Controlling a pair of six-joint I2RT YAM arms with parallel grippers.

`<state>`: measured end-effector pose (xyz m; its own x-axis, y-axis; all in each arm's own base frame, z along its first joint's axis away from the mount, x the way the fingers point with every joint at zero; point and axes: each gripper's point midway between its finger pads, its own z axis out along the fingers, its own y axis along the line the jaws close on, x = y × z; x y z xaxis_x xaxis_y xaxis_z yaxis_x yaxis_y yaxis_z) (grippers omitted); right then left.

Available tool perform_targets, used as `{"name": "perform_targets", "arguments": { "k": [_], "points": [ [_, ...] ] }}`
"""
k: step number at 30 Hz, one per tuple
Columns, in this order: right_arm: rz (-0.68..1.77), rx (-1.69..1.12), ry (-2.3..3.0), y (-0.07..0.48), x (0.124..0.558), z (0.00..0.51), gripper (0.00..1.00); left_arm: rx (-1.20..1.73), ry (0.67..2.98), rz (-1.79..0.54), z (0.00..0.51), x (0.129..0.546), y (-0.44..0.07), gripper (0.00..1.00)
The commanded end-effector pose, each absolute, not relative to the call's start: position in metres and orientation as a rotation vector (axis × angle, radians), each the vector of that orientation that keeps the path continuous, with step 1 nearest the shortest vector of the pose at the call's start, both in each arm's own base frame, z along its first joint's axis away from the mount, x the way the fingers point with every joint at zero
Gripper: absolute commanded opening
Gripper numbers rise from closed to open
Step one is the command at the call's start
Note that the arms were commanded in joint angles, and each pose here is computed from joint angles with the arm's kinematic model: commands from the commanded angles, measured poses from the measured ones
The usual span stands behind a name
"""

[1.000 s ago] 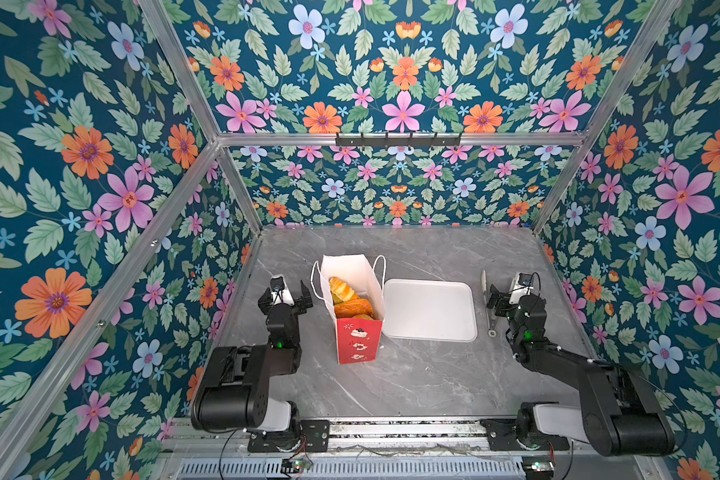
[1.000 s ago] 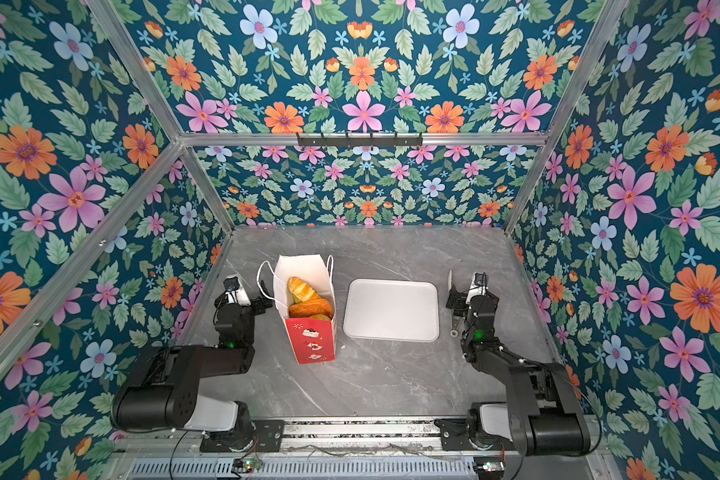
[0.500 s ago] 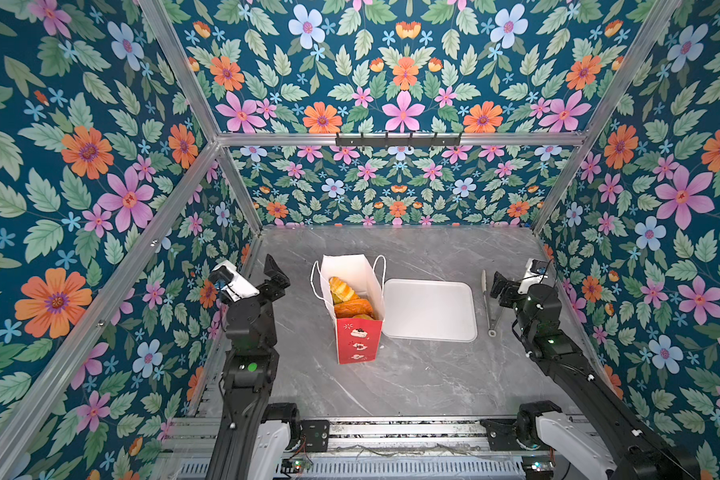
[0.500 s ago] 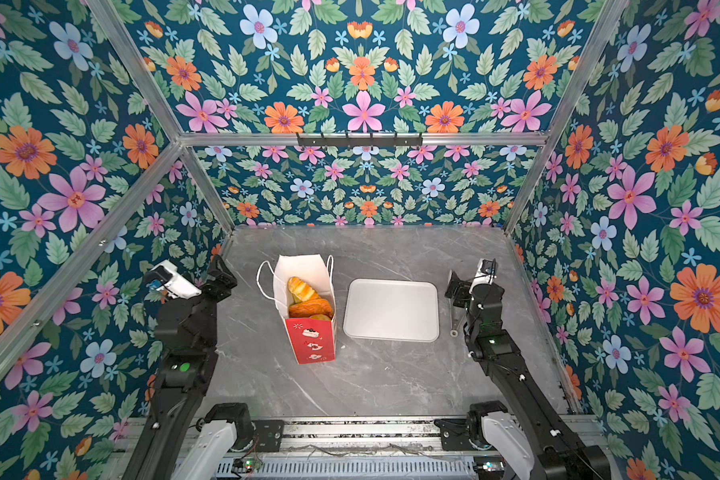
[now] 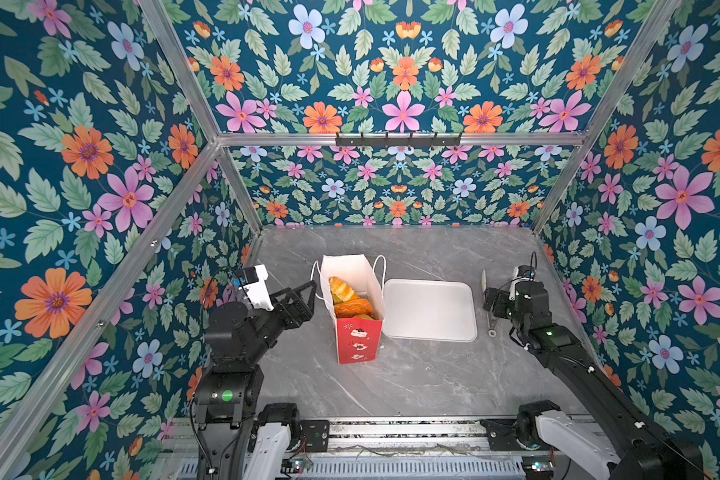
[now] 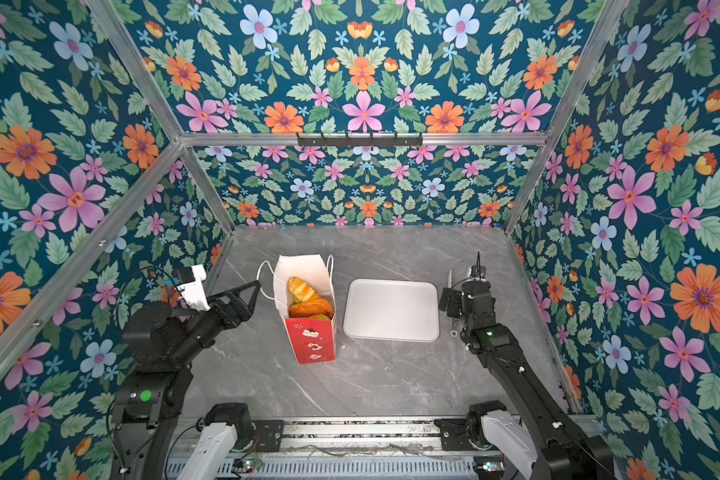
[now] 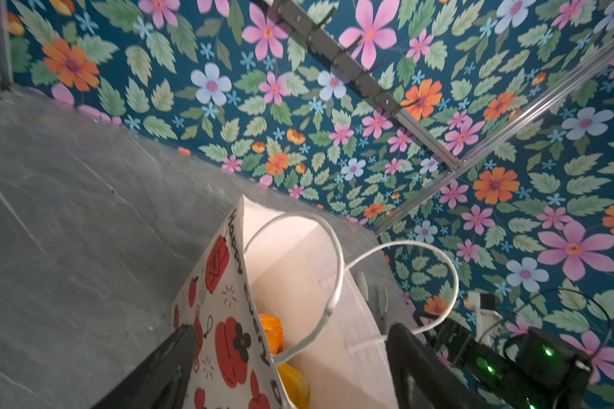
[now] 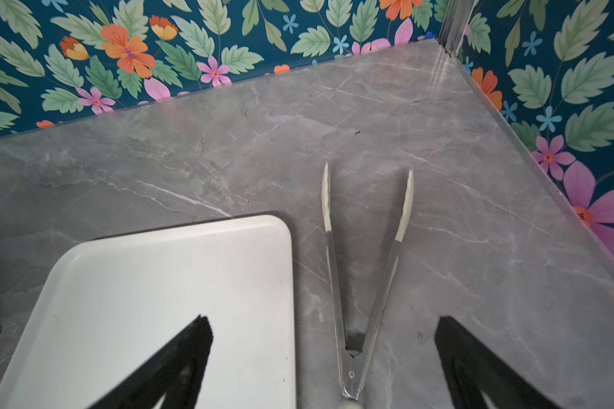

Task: Take the fake bread out of the paper bag
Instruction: 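Grasp the paper bag's rim with the left gripper while right moves over tongs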

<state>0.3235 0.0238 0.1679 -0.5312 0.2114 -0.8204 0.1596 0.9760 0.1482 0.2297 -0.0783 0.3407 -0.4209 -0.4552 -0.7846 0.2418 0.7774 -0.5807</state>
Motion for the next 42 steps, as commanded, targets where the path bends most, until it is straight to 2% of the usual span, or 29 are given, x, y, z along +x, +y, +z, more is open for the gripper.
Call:
{"name": "perform_targets", "arguments": {
  "k": [1,12,19,28,34,40,42],
  "points": [
    [0.087,0.285,2.169,0.026,0.322,0.160,0.99,-0.125,1.934,-0.800,0.325,0.232,-0.086,0.86],
    [0.087,0.306,2.211,0.026,0.318,0.141,0.99,-0.142,2.044,-0.725,0.290,0.243,-0.083,0.81],
    [0.108,0.320,2.243,0.030,0.322,0.131,0.99,-0.153,2.054,-0.693,0.288,0.258,-0.092,0.77],
    [0.098,0.325,2.267,0.028,0.317,0.120,0.99,-0.169,2.112,-0.519,0.279,0.282,-0.114,0.72],
    [0.100,0.313,2.277,0.030,0.319,0.118,0.99,-0.226,2.109,-0.445,0.277,0.288,-0.107,0.61],
    [0.098,0.309,2.296,0.031,0.323,0.116,0.99,-0.238,2.113,-0.411,0.278,0.290,-0.109,0.47],
    [0.097,0.306,2.300,0.032,0.323,0.115,0.99,-0.240,2.114,-0.398,0.279,0.290,-0.109,0.39]
  ]
}}
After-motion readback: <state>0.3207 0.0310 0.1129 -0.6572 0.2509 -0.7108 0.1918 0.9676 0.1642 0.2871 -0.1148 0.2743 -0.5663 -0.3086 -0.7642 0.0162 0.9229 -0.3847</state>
